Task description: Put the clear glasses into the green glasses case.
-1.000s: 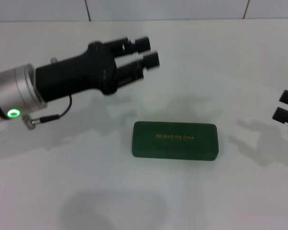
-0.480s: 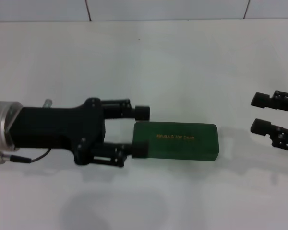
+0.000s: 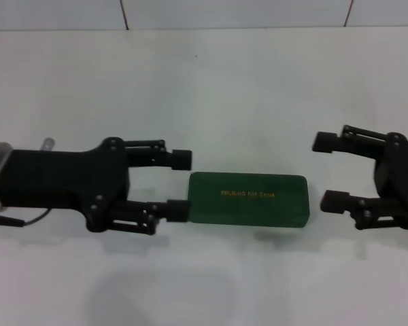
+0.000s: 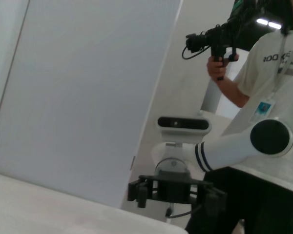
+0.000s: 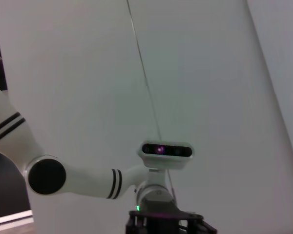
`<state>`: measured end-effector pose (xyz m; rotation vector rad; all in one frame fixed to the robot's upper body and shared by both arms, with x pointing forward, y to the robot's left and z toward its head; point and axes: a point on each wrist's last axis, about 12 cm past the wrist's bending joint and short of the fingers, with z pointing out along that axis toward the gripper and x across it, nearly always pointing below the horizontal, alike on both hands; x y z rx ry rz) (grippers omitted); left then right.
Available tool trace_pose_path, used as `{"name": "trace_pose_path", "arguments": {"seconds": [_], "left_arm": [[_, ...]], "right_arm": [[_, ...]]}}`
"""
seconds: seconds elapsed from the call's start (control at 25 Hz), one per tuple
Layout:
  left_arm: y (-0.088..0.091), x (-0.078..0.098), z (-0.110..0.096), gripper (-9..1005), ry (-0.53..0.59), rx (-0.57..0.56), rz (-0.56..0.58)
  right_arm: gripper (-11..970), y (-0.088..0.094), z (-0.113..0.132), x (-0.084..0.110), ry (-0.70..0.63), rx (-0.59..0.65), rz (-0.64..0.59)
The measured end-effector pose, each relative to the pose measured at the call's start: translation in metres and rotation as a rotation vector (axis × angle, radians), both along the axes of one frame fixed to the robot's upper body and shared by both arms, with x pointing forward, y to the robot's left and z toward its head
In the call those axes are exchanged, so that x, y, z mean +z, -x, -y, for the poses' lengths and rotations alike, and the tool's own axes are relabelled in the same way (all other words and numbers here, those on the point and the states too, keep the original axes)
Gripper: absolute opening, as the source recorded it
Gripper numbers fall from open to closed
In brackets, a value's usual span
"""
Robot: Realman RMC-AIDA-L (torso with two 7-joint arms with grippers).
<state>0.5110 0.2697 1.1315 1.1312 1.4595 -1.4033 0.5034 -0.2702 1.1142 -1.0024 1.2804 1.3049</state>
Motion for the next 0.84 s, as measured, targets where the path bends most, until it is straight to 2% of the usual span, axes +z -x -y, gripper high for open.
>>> {"name": "trace_pose_path", "arguments": {"seconds": [0.08, 0.28, 0.84], "left_arm": [[-0.001, 0.001, -0.004, 783, -0.008, 0.012, 0.007], [-0.002, 0.003, -0.012, 783, -0.019, 0.034, 0.017], [-0.005, 0.007, -0.017, 783, -0.009, 0.077, 0.038]], "right_arm": [[843, -0.004, -0.006, 0.002, -0.004, 0.016, -0.001], [859, -0.011, -0.015, 0.005, -0.007, 0.041, 0.003], [864, -0.023, -0.03, 0.004, 0.019, 0.04, 0.008]]}}
